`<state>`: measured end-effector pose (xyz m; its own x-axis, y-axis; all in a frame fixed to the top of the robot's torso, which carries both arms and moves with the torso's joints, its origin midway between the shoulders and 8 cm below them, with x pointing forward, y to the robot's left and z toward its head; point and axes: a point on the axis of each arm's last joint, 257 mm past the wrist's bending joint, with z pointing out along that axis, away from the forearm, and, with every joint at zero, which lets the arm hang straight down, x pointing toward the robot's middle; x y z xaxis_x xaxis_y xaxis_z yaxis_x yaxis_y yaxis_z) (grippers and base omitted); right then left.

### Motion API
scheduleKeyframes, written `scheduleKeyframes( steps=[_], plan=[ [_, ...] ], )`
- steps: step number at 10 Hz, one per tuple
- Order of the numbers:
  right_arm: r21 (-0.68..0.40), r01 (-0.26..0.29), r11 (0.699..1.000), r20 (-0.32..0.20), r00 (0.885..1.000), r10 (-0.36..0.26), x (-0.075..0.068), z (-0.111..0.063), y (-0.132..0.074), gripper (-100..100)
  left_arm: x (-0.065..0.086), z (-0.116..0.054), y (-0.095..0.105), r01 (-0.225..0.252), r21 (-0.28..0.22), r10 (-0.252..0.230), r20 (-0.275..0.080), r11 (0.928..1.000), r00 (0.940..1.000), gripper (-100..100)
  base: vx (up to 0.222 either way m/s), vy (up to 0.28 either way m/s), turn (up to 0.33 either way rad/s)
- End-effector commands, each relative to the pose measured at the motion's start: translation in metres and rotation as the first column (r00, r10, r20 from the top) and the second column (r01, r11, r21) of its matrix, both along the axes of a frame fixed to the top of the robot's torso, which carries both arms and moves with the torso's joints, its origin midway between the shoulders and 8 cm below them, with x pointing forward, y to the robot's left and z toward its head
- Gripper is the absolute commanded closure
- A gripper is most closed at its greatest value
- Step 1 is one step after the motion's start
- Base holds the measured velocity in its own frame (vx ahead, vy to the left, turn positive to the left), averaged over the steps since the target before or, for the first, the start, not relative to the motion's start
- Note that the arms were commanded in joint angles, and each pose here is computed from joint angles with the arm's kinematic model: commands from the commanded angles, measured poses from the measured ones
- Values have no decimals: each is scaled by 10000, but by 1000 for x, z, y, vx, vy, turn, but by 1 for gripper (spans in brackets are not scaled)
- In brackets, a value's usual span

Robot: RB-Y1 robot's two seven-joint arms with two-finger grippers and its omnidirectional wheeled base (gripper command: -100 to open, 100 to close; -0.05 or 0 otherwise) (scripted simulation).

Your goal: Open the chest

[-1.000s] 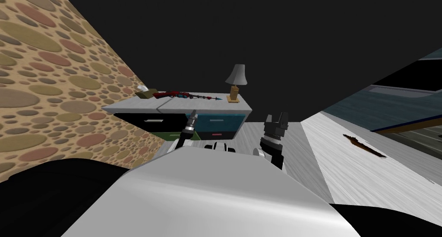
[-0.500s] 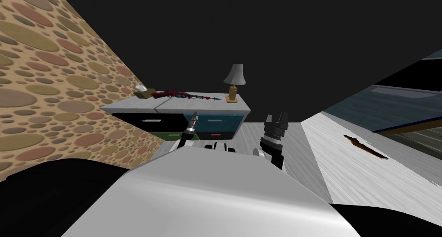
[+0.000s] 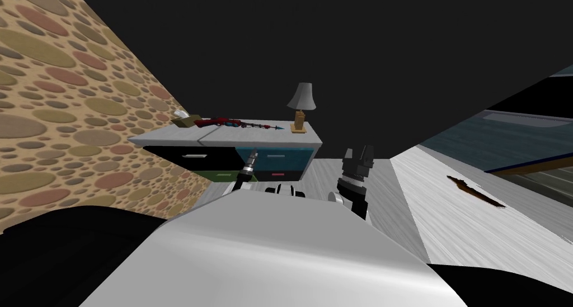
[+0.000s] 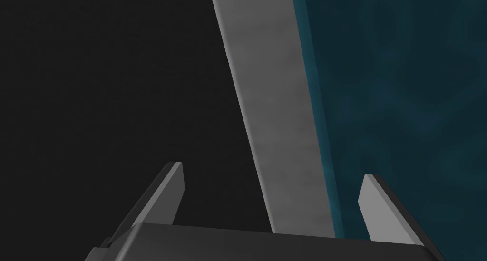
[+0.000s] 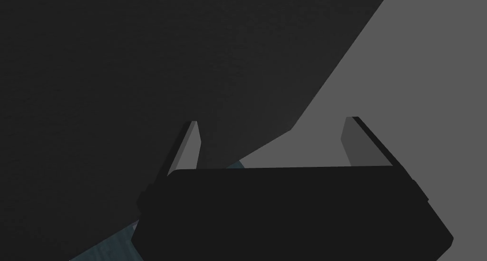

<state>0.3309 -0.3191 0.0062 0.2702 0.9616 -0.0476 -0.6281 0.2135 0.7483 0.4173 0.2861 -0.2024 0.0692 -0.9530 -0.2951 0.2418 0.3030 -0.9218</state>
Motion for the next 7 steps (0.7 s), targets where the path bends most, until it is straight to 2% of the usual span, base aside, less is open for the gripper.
scheduleKeyframes(
  steps=[1, 7],
  plan=[
    [0, 0, 10000, 0, 10000, 0, 0, 0, 0, 0, 0, -17, 3, -31, 73, 33, -273, 10000, 9996, -100, 8, -48, 13],
    [0, 0, 10000, 0, 10000, 0, 0, 0, 0, 0, 0, -64, 7, -179, 48, 182, -994, 9998, 9949, -100, 9, -59, 12]
  ],
)
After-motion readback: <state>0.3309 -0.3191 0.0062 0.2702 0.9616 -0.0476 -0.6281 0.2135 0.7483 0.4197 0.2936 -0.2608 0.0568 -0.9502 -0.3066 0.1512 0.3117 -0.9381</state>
